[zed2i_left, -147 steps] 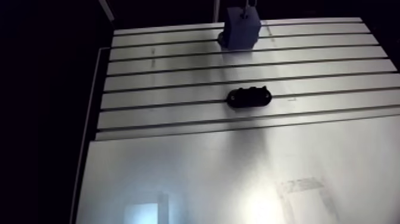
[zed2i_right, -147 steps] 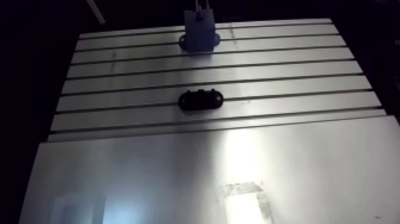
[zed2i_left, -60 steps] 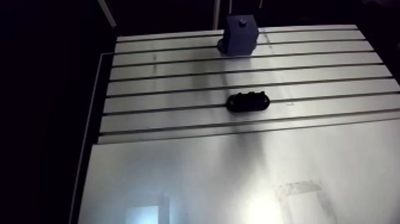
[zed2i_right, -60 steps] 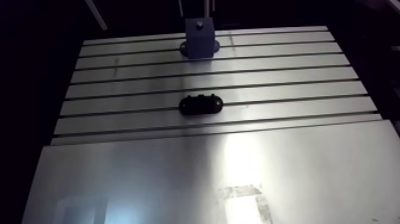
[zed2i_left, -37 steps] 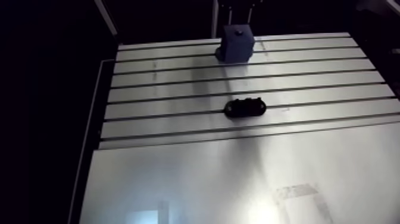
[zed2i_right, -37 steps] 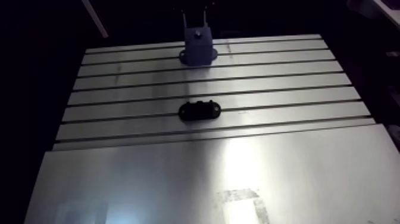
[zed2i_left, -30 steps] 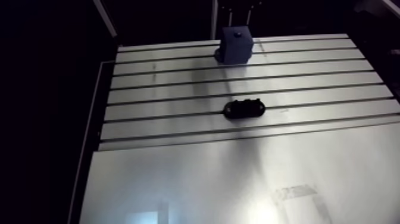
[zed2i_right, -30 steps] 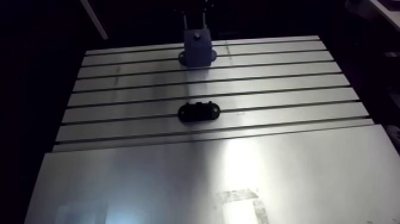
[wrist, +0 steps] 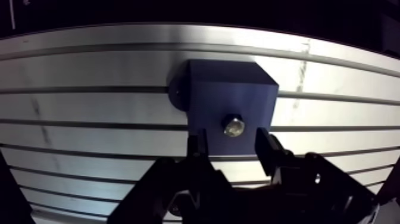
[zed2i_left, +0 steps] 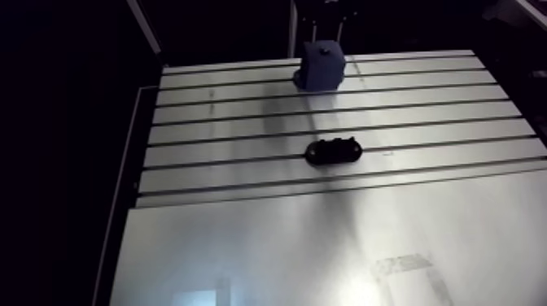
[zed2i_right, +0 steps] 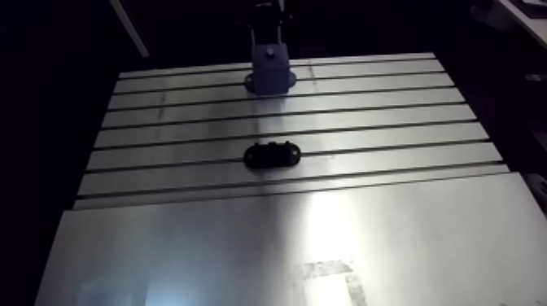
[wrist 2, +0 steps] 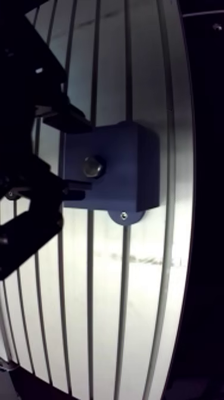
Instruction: Pick up the M10 bolt and insert it into the hex recess until seated.
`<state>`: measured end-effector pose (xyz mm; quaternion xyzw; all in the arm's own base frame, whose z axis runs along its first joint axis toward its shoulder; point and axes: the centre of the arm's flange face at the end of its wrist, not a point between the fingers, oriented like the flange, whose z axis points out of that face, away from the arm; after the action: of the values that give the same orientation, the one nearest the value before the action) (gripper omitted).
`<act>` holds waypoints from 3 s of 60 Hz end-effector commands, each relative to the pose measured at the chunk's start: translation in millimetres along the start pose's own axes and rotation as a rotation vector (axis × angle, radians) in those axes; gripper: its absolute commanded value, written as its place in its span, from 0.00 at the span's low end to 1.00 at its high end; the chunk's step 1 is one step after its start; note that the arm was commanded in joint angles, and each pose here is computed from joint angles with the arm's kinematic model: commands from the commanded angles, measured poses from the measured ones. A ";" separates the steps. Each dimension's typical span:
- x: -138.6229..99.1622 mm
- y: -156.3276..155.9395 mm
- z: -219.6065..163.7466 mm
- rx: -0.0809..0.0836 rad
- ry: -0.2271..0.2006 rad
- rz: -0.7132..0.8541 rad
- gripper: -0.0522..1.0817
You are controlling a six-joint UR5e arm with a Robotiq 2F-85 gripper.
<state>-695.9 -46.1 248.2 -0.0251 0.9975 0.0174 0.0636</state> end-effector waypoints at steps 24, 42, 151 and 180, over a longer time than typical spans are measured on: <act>-0.8 7.2 8.1 0.009 -0.012 0.004 0.47; -0.1 6.5 10.0 0.016 -0.013 0.003 0.49; 2.3 8.3 19.2 0.022 -0.024 -0.015 0.60; 2.6 6.3 18.2 0.021 -0.022 -0.029 0.62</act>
<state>-696.6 -38.2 230.1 -0.0369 0.9965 0.0060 0.0751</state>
